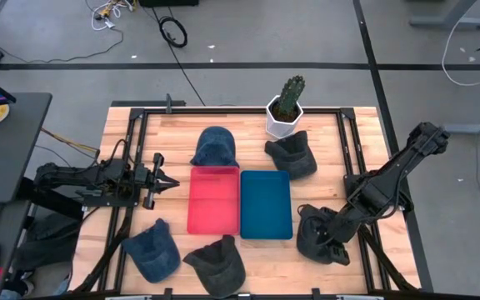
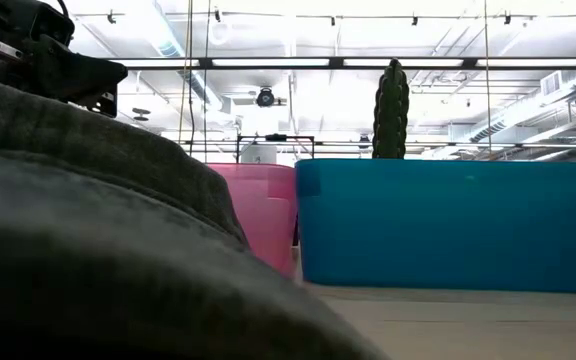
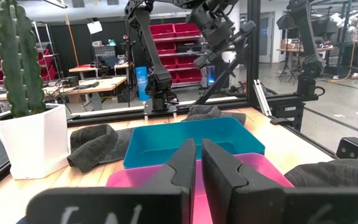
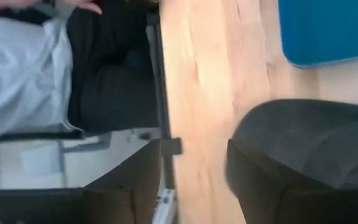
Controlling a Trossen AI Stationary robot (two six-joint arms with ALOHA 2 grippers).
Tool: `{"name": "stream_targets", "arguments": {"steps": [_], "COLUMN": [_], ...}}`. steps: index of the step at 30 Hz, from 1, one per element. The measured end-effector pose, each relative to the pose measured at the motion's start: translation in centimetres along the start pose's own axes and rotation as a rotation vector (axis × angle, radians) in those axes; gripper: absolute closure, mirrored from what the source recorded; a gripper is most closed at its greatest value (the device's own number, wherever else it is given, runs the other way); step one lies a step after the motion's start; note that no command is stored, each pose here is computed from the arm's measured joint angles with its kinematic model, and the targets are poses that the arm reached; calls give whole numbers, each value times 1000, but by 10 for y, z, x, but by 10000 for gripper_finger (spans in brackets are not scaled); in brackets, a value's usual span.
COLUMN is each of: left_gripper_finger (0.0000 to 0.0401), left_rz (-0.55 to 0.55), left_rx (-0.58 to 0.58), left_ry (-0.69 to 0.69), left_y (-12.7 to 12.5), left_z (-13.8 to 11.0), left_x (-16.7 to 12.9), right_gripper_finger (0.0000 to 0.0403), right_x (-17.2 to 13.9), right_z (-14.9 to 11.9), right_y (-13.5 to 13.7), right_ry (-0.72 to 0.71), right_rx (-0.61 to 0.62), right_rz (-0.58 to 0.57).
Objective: Pick & Place hat
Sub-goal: Put the bottom right gray cap into the blue bin
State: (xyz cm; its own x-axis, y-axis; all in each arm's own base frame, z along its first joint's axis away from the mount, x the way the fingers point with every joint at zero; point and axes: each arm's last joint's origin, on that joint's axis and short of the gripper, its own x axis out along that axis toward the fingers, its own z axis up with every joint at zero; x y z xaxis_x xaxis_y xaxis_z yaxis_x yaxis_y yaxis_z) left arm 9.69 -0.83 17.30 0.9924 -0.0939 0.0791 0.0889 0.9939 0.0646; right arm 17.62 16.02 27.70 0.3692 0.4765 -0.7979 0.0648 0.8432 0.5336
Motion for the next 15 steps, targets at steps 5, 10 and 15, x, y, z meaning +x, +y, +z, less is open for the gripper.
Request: {"name": "stream_targets", "arguments": {"steps": [5, 10, 15], "left_gripper_finger": [371, 371, 371], "left_rz": [0, 0, 0], "left_rx": [0, 0, 0], "left_ry": [0, 0, 0], "left_y": [0, 0, 0], "left_z": [0, 0, 0], "left_x": [0, 0, 0], "right_gripper_finger": [215, 215, 215], "right_x": [-1, -3, -3], "right_z": [-5, -13, -18], "right_y": [-8, -21, -30], "right_ry": [44, 88, 115], "right_rx": [15, 100, 138], "right_rz": [-93, -255, -383]}}
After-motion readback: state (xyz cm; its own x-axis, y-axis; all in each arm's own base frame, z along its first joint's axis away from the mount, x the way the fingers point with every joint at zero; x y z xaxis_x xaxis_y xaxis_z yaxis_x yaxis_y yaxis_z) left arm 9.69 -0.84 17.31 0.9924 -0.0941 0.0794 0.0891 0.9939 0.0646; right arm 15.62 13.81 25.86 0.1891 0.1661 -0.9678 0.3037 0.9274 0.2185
